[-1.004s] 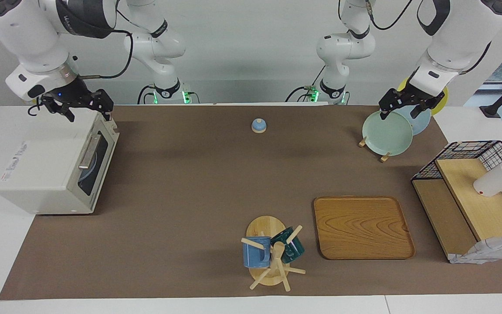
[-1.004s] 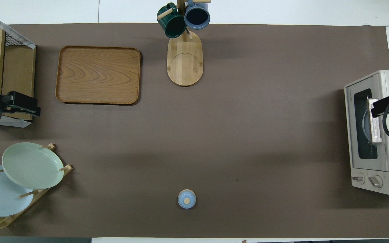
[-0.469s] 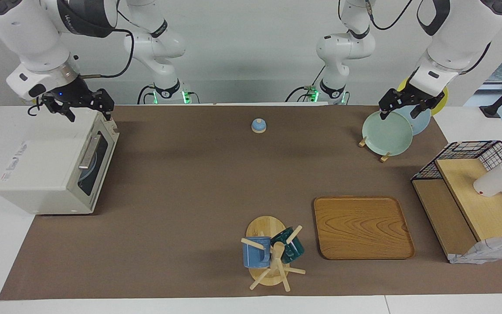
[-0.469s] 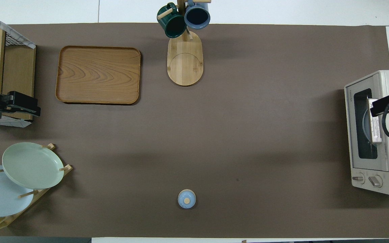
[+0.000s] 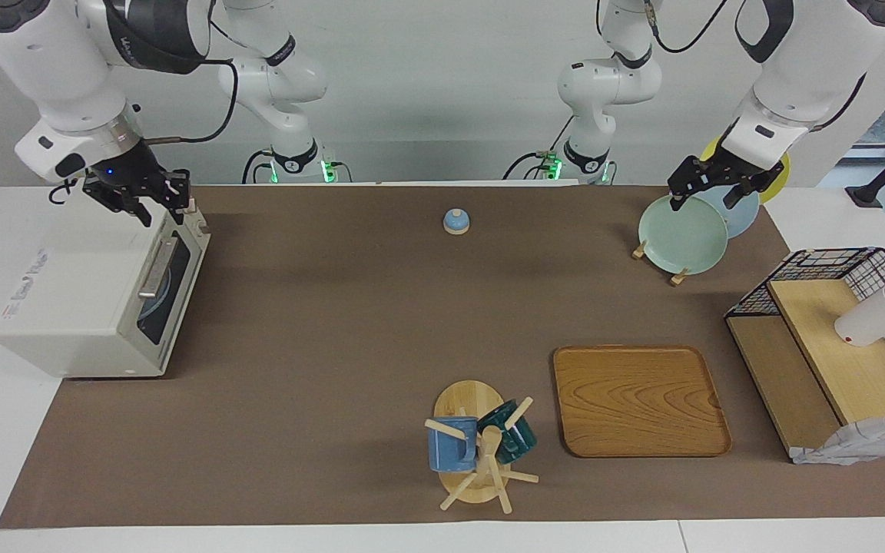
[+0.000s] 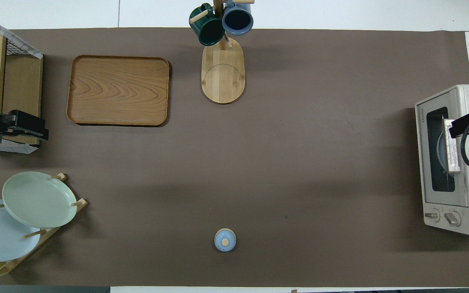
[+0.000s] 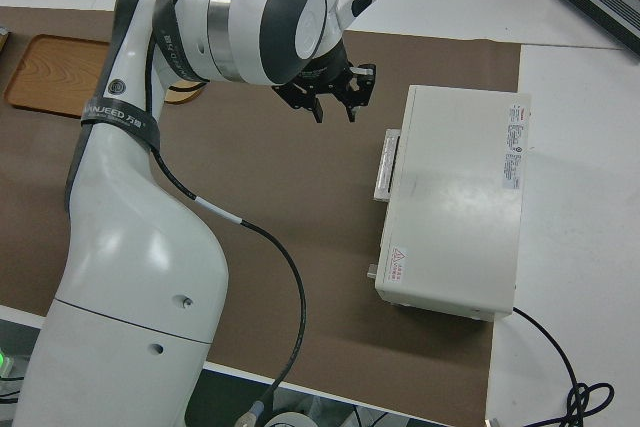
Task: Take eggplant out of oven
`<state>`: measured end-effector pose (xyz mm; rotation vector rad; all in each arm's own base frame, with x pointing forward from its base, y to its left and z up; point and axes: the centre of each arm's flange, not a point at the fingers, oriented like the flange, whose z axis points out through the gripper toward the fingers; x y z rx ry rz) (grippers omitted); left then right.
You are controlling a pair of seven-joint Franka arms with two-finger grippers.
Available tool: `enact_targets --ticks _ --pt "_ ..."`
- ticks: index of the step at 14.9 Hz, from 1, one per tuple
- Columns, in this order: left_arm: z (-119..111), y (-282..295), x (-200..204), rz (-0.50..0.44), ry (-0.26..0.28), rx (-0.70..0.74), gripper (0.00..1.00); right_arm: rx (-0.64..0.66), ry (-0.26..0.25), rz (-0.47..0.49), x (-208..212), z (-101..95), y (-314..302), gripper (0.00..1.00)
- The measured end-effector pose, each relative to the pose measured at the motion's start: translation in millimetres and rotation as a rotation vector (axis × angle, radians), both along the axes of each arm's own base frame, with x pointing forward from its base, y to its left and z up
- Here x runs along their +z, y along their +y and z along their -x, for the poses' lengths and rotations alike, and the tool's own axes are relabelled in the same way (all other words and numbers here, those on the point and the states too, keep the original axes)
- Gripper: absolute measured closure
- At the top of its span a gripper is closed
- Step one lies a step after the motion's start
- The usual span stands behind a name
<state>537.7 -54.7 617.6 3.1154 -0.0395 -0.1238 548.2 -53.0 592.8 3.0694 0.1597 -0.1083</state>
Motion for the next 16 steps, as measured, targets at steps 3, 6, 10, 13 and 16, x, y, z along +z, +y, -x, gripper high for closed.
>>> enact_targets --ticks 3,6,10,13,16 --pt "0 0 0 0.0 0.0 0.0 0.0 0.013 -0.035 0.085 -13 -1.9 -10 0.94" --pt "0 0 0 0.0 0.0 0.0 0.0 -0.021 -0.059 0.106 -32 -4.6 -18 0.99" --pt "0 0 0 0.0 0.0 0.0 0.0 -0.049 -0.073 0.107 -45 -6.4 -20 0.99" --pt "0 0 0 0.0 0.0 0.0 0.0 -0.074 -0.066 0.106 -67 -4.0 -35 0.99" --pt "0 0 0 0.0 0.0 0.0 0.0 -0.076 -0.047 0.104 -86 -0.5 -38 0.99"
